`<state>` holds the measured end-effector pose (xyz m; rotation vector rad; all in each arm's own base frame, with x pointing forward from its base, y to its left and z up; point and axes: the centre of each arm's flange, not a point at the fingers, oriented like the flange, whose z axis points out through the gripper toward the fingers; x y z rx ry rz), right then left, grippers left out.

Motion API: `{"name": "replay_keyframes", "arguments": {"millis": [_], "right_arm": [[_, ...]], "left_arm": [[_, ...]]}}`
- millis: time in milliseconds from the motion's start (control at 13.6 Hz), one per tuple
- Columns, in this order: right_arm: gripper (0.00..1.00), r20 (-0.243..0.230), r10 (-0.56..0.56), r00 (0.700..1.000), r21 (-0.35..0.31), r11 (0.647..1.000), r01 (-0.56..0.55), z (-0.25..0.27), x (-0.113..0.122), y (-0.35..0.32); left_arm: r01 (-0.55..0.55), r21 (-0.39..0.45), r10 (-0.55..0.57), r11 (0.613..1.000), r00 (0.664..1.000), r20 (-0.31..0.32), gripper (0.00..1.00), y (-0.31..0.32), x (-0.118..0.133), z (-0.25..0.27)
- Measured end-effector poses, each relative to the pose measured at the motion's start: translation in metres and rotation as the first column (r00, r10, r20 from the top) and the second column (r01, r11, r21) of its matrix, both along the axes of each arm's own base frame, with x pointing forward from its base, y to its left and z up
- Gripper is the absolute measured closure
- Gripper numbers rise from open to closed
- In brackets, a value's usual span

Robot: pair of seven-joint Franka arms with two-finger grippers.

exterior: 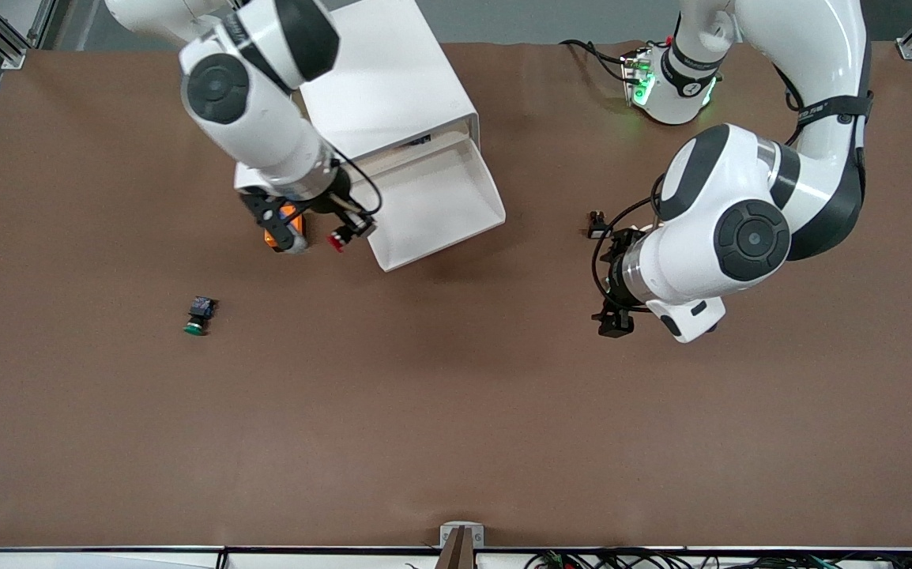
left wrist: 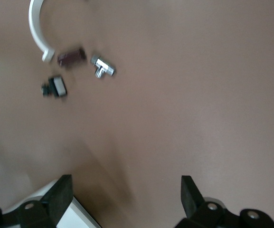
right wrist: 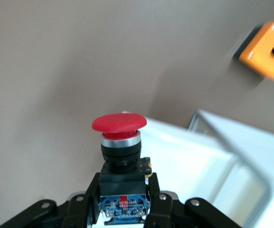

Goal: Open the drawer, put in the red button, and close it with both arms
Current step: 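Carry the red button into the open drawer with the right gripper, then release the red button in the drawer and lift the right gripper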

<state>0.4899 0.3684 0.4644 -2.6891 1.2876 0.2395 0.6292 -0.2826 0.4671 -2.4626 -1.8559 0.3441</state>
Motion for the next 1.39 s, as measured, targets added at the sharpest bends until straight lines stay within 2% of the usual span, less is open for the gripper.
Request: {"name": "replay_keyframes", "arguments": {"millis": [220, 440, 661, 807, 1028, 1394], "right_arm": [[0.59, -0.017, -0.082, 0.997, -0.014, 0.997, 0.081, -0.041, -0.024, 0.057], [0.59, -0.036, -0.131, 0.991, -0.079, 0.989, 0.128, -0.083, -0.038, 0.083], [0.59, -0.061, -0.184, 0.981, -0.117, 0.977, 0.176, -0.104, -0.048, 0.095], [0.59, -0.067, -0.21, 0.975, -0.127, 0.971, 0.201, -0.107, -0.055, 0.102], [0.59, -0.072, -0.24, 0.968, -0.136, 0.964, 0.229, -0.109, -0.06, 0.107], [0.58, -0.084, -0.265, 0.961, -0.157, 0.955, 0.25, -0.126, -0.071, 0.128]], "left_arm": [[0.196, -0.019, -0.197, 0.98, 0.981, -0.001, 0.0, 0.016, -0.006, 0.016], [0.302, -0.028, -0.302, 0.953, 0.953, 0.016, 0.0, 0.04, -0.007, 0.03], [0.432, -0.007, -0.432, 0.902, 0.902, 0.009, 0.0, 0.047, -0.01, 0.022], [0.476, -0.015, -0.476, 0.879, 0.879, 0.002, 0.0, 0.046, -0.012, 0.017], [0.562, -0.034, -0.563, 0.826, 0.827, 0.008, 0.0, 0.044, -0.013, 0.015], [0.594, -0.048, -0.595, 0.803, 0.804, -0.01, 0.0, 0.039, -0.018, 0.004]]}}
